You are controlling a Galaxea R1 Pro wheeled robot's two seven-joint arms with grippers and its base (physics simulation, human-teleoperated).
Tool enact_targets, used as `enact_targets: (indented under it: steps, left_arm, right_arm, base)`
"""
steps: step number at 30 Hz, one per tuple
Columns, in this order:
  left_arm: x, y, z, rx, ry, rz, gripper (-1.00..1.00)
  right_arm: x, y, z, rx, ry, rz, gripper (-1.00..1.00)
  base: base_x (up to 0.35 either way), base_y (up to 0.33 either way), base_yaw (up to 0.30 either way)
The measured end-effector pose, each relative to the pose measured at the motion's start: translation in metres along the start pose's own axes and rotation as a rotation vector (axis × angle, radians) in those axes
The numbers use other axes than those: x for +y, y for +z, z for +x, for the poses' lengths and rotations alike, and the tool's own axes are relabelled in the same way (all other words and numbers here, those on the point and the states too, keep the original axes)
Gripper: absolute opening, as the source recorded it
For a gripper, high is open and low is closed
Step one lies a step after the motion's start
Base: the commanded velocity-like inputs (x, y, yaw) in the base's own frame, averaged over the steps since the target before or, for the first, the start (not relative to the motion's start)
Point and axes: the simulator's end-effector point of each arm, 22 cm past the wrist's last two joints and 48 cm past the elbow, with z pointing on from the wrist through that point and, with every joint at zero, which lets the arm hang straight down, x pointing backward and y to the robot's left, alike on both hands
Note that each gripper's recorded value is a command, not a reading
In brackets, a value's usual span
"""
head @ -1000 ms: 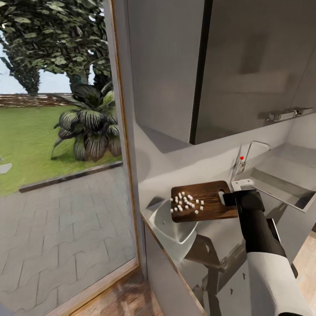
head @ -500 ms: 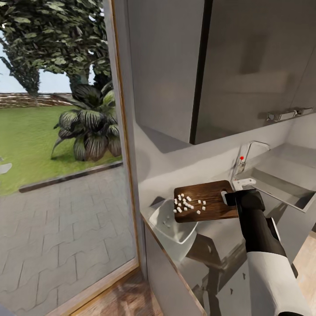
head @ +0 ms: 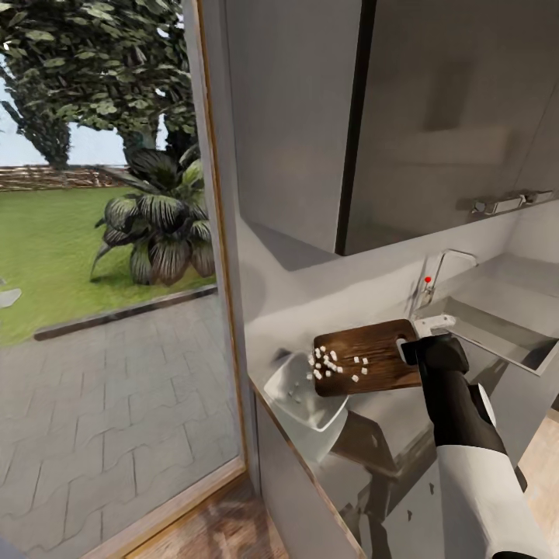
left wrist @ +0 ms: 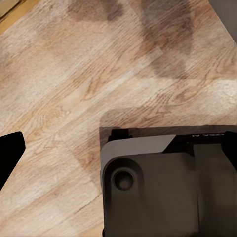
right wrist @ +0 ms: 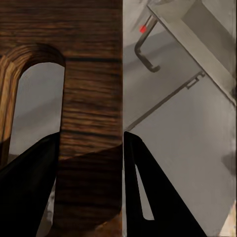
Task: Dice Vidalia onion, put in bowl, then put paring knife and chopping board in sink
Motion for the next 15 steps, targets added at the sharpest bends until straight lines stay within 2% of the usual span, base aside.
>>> enact_targets:
  steps: [12, 15]
  left_arm:
    - [0.001, 0.000, 0.000, 0.000, 0.000, -0.001, 1.00]
    - [0.001, 0.000, 0.000, 0.000, 0.000, -0.001, 1.00]
  right_arm:
    - [0.001, -0.002, -0.005, -0.007, 0.000, 0.001, -1.00]
    - [0.009, -0.004, -0.010, -0.017, -0.020, -0.007, -1.00]
  base:
    - [0.000, 0.000, 0.000]
    - [0.000, 0.000, 0.000]
